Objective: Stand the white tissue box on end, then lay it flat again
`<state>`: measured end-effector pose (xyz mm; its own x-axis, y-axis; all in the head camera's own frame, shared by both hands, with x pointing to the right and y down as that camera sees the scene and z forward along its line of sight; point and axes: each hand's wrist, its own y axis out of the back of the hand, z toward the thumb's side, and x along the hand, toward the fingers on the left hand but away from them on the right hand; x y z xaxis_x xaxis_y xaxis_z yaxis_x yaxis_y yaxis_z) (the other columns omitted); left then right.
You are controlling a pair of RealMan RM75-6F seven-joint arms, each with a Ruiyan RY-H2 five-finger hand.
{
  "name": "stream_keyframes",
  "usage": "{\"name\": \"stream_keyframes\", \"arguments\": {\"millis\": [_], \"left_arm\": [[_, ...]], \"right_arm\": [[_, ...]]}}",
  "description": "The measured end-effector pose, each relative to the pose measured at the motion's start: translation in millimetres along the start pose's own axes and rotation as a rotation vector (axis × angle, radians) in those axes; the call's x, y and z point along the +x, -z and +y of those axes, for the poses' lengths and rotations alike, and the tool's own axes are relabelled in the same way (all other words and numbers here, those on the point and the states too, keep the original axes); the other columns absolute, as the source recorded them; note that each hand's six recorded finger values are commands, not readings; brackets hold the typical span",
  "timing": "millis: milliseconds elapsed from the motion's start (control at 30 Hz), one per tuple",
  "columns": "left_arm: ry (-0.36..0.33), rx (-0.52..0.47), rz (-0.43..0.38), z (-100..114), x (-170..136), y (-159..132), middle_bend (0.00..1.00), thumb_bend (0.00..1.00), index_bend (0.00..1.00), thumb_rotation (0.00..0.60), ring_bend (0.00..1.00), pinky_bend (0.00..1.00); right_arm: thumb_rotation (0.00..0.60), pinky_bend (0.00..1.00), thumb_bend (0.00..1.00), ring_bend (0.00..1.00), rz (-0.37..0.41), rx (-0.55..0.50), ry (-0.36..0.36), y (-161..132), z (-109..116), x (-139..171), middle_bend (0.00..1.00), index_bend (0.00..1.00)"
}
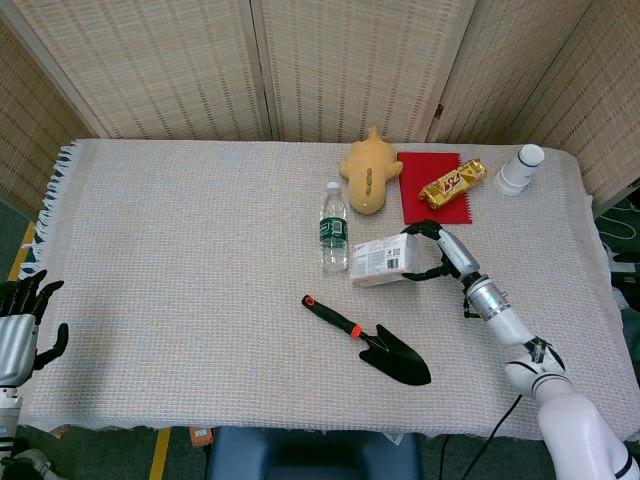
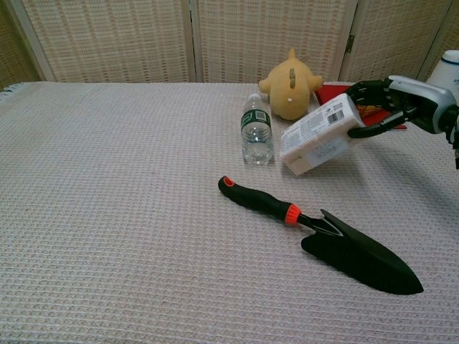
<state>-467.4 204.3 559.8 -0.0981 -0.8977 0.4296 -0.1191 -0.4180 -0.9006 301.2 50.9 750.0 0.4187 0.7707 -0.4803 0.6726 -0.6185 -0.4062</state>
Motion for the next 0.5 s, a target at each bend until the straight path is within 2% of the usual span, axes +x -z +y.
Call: {"name": "stream_keyframes", "arguments": {"millis": [267, 500], "left_arm": [[0.007, 0.003, 0.000, -1, 1, 0, 0.00, 0.48, 0.16, 0.600, 0.00, 0.09], [0.012, 0.006, -0.008, -3, 0, -3, 0.00, 0.48, 0.16, 0.600, 0.00, 0.09]], "right_arm": [[0.600, 0.00, 0.44, 0.39, -0.040, 0.090, -0.028, 12, -3, 5, 0.44, 0.44], [0.600, 0.00, 0.44, 0.39, -0.071, 0.133, -0.044, 19, 3, 9, 0.44, 0.44]]}}
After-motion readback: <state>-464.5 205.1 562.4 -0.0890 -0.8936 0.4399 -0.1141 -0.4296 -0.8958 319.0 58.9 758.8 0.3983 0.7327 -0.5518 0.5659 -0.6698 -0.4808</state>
